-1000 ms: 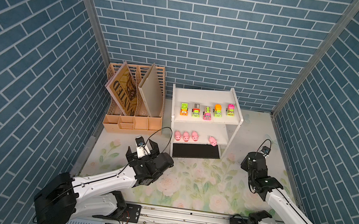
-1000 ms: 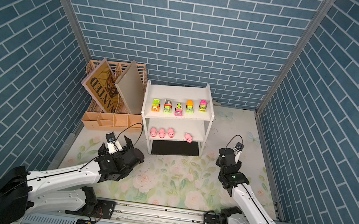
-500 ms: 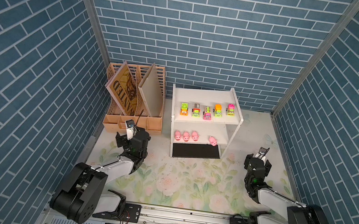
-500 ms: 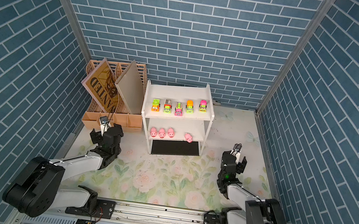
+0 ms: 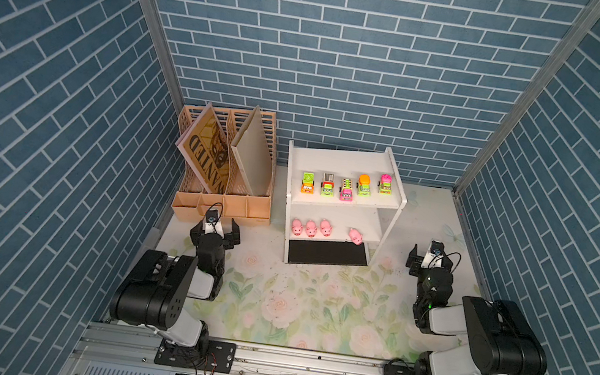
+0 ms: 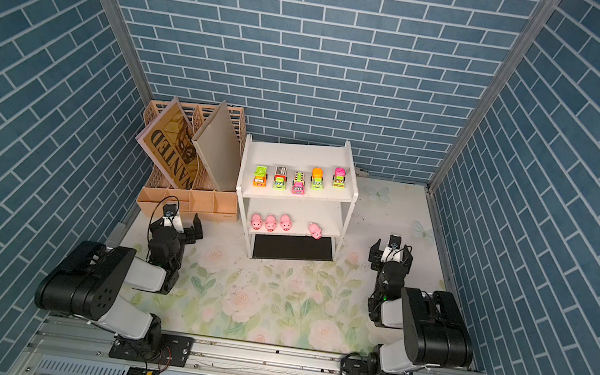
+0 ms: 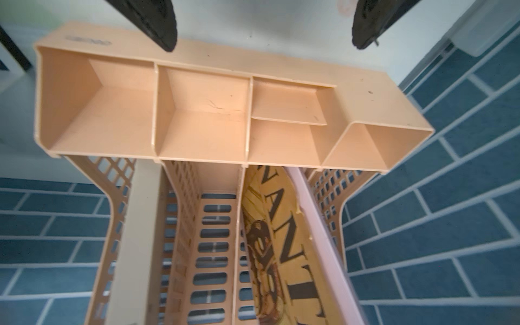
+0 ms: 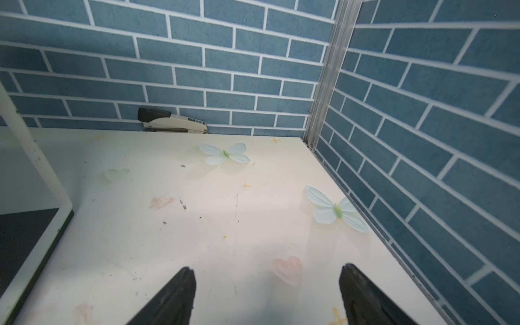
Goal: Organize plastic toys on shelves
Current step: Reset both arms
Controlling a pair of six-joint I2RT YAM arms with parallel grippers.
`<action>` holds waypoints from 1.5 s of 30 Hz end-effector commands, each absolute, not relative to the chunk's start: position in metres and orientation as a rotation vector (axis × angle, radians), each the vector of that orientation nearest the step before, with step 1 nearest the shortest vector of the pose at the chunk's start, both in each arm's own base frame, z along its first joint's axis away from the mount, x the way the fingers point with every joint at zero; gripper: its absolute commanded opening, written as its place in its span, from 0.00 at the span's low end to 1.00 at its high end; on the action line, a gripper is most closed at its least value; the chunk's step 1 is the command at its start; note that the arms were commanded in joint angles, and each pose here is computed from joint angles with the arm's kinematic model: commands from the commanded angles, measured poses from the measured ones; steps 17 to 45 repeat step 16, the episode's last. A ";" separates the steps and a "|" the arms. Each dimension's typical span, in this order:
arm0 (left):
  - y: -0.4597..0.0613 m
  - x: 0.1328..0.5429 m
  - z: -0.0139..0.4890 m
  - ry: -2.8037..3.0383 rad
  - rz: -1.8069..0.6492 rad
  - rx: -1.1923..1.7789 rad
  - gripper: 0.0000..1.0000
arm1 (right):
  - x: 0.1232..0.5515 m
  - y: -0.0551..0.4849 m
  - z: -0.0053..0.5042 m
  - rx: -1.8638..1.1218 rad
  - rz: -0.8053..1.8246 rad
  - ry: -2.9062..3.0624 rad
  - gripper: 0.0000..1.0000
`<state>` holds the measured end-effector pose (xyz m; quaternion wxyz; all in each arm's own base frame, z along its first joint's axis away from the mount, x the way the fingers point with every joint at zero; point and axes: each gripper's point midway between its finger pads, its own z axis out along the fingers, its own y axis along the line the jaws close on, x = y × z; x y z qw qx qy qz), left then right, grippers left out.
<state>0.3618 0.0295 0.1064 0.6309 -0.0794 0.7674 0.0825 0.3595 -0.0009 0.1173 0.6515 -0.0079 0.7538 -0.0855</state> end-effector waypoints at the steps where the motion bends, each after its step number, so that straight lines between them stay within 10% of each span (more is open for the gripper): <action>1: 0.013 0.370 0.133 1.653 0.107 -0.094 1.00 | 0.372 0.010 0.124 -0.060 -0.101 1.697 1.00; 45: 0.014 0.369 0.133 1.654 0.106 -0.099 1.00 | 0.371 0.010 0.127 -0.073 -0.091 1.682 1.00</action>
